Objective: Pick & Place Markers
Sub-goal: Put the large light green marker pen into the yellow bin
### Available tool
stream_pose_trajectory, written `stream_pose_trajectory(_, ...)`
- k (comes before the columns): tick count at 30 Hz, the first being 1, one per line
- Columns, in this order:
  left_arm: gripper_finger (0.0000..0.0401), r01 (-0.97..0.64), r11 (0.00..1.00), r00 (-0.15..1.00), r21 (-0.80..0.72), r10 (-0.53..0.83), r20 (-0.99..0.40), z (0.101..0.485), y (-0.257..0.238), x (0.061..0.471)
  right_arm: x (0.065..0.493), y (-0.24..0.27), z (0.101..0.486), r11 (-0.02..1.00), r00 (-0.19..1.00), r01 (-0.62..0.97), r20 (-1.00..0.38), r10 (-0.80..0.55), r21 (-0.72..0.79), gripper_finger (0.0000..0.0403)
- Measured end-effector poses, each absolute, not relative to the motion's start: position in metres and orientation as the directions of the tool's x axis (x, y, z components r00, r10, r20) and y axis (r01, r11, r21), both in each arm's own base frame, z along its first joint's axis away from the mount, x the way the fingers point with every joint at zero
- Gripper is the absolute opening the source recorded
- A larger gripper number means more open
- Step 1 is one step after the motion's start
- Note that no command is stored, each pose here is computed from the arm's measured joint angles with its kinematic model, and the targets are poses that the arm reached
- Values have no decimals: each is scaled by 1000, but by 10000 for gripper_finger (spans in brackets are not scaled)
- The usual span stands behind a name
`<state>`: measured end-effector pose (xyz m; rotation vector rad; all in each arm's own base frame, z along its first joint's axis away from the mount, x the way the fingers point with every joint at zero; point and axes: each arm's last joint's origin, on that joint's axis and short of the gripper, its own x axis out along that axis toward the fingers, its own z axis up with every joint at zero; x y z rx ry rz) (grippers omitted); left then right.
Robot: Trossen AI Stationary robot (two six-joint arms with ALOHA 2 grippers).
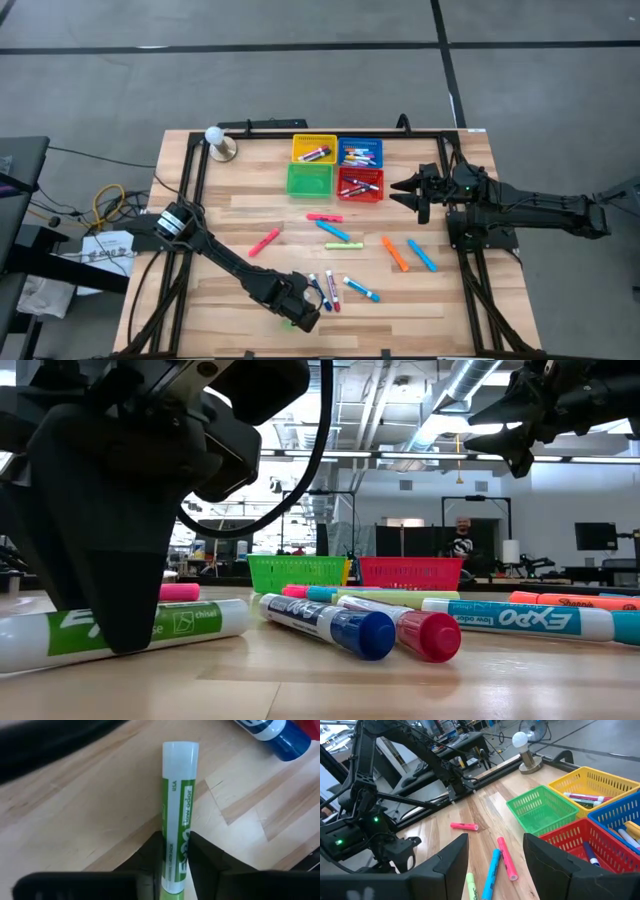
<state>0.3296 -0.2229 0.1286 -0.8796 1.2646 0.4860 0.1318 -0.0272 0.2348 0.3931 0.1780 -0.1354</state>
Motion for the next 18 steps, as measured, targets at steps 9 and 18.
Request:
stream_pose_trajectory(9,66,-725,631,254,-276,-128,-959,139,-213,328,132,-27,235,915,975,166,-198,-97,368,178)
stream_pose_trajectory(18,69,-728,618,279,-296,-128,-952,190,-188,319,132,-27,235,915,975,165,-198,-97,368,178)
